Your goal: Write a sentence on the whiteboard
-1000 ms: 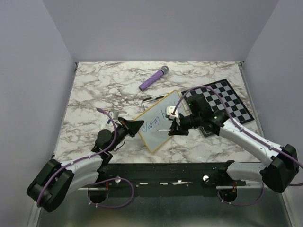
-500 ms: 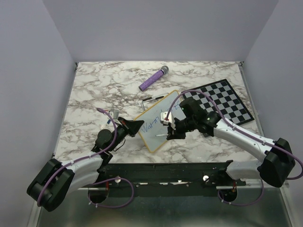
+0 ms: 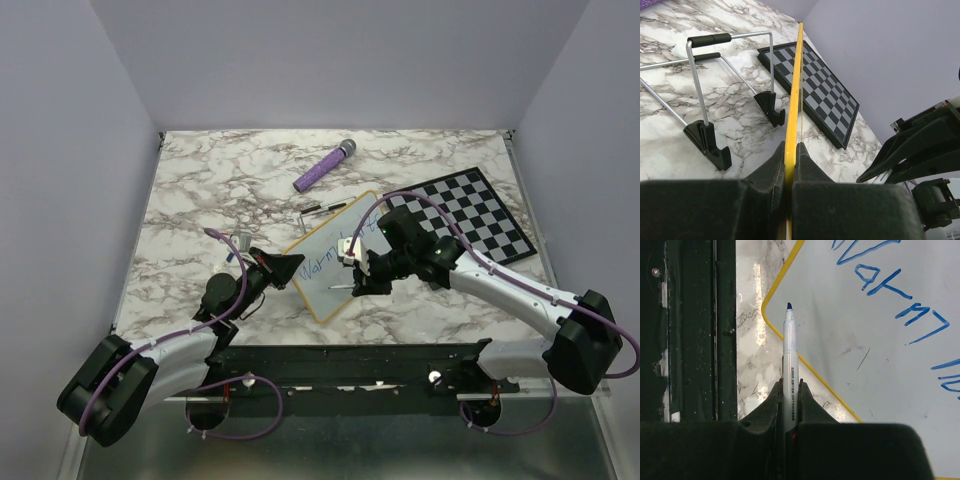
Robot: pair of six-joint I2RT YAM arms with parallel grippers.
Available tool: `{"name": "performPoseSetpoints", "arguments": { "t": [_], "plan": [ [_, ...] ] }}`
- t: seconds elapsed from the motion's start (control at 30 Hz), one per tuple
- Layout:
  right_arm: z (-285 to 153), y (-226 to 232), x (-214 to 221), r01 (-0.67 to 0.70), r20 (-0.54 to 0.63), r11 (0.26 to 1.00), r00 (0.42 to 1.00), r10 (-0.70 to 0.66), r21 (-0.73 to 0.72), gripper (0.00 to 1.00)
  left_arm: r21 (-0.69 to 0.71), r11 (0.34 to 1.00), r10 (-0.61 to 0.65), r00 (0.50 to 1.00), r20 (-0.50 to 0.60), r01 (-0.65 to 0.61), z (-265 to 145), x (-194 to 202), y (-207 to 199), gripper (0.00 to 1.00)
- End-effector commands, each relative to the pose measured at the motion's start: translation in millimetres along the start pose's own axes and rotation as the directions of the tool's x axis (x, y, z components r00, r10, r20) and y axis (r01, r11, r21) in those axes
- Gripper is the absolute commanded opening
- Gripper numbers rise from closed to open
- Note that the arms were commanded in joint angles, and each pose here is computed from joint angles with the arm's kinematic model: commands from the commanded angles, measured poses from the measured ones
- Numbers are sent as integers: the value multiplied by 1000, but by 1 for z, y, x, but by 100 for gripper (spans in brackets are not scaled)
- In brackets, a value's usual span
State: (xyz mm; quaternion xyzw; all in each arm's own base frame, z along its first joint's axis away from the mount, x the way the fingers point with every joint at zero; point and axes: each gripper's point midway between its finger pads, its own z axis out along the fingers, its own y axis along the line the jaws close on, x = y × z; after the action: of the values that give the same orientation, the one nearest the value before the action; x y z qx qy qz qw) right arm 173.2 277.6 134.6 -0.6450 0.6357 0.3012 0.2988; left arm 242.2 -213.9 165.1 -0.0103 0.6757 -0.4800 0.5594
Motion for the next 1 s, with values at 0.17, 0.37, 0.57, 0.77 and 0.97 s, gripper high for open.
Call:
{"name": "performPoseSetpoints", "arguments": {
  "t": [0.17, 0.37, 0.57, 0.77, 0.97],
  "plan": [
    [6, -4, 9, 3, -29, 1000, 1000, -2, 24, 1, -20, 1000, 16, 1000, 13, -16, 1, -1, 5, 0],
    [8, -8, 13, -11, -44, 999, 999, 13, 44, 0, -23, 1000, 9, 1000, 18, -8, 0, -1, 5, 0],
    [17, -2, 13, 15, -66, 999, 998, -12, 38, 0, -34, 999, 3, 1000, 24, -2, -1, -2, 8, 0],
    [25, -7, 12, 24, -89, 996, 996, -17, 87, 1, -37, 999, 1, 1000, 25, 0, -2, -2, 8, 0],
    [25, -6, 8, 26, -83, 995, 996, -18, 97, 0, -46, 999, -7, 1000, 30, 8, -1, -2, 10, 0]
  ]
}}
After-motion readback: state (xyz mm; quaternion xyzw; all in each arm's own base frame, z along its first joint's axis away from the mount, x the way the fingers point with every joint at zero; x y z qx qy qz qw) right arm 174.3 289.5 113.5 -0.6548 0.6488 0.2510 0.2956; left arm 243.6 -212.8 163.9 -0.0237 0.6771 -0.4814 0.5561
